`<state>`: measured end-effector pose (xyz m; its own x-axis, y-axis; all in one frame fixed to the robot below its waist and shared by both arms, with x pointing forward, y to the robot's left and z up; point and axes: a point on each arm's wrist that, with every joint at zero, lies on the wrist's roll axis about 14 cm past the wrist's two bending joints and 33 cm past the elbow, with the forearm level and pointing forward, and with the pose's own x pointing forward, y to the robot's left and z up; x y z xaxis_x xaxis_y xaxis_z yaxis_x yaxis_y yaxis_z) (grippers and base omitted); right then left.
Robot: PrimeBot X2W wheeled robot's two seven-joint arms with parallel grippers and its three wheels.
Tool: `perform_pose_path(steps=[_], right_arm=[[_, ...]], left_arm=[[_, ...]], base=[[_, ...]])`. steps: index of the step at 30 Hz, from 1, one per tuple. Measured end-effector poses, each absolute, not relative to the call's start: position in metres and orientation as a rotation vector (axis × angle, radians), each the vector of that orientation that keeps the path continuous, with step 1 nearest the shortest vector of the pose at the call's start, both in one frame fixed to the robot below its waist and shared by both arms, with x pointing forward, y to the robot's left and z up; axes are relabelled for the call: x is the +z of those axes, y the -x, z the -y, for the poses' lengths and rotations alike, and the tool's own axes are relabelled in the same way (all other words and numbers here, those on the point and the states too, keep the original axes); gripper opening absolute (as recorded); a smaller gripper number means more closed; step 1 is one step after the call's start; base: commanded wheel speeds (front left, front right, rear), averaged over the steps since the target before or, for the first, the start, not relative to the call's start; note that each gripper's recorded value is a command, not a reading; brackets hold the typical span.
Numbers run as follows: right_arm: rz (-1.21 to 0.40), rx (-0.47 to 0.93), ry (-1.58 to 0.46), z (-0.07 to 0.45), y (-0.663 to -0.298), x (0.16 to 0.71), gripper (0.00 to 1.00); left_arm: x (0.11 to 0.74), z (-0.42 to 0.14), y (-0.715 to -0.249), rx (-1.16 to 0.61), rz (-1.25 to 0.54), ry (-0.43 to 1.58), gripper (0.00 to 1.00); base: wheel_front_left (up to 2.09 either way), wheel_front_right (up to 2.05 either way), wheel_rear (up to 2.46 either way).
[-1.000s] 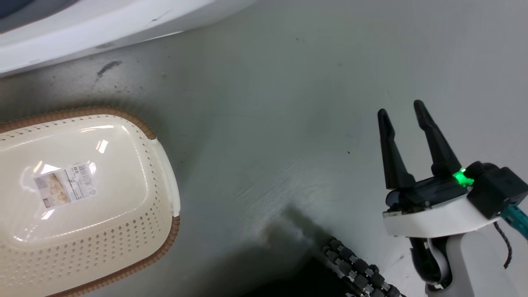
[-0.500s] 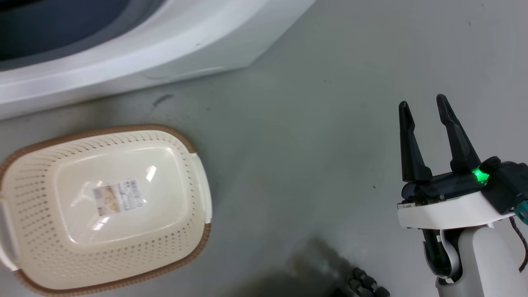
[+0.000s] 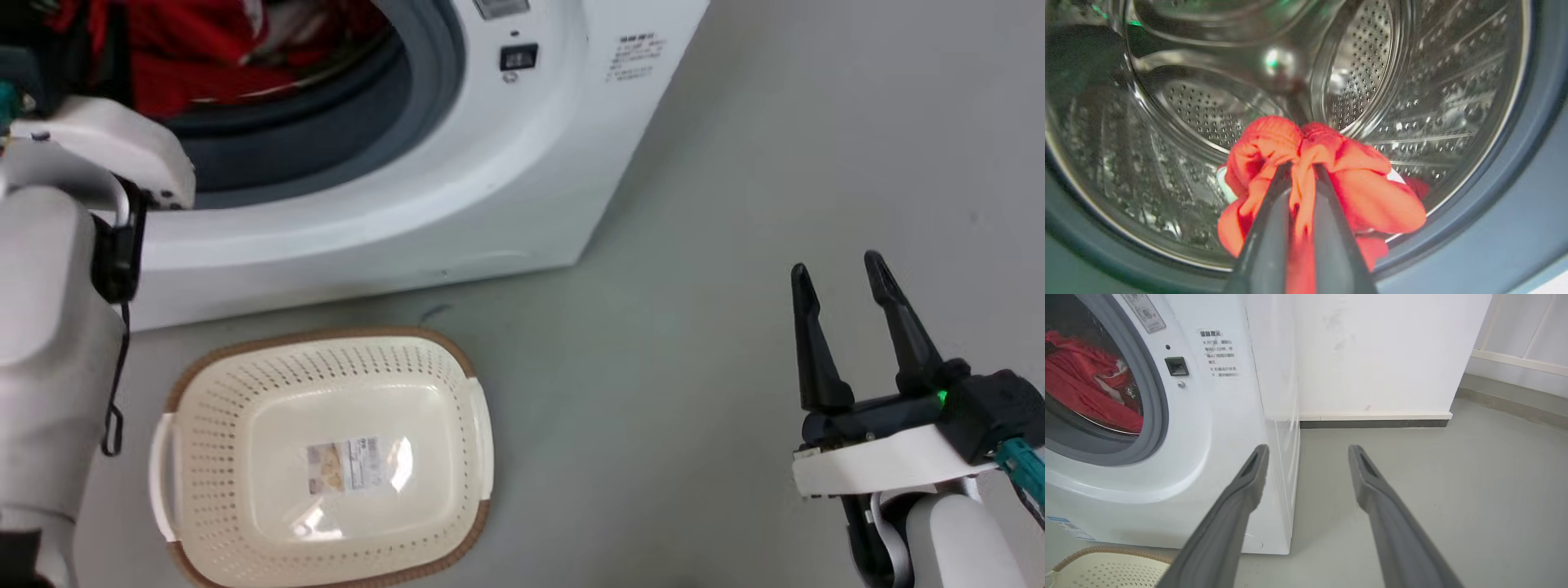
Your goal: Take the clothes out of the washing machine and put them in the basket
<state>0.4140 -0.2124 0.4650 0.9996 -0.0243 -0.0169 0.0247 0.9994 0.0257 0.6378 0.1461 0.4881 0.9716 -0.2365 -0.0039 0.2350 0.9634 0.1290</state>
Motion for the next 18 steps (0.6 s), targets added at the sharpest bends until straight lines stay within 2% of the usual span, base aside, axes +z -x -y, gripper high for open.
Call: perform_pose_path(steps=[10,18], right_arm=[[0.068,0.026,-0.035,0.195,-0.403,0.497,1.00],[0.097,0.071,-0.041,0.179,-0.396,0.507,1.00]], left_arm=[[0.571,-0.153,-0.561,-0.232,0.239,-0.100,0.00],[0.583,-0.169,-0.505,-0.207,0.274,-0.081,0.00]], base=[[0.00,0.00,0.00],[0.00,0.00,0.00]])
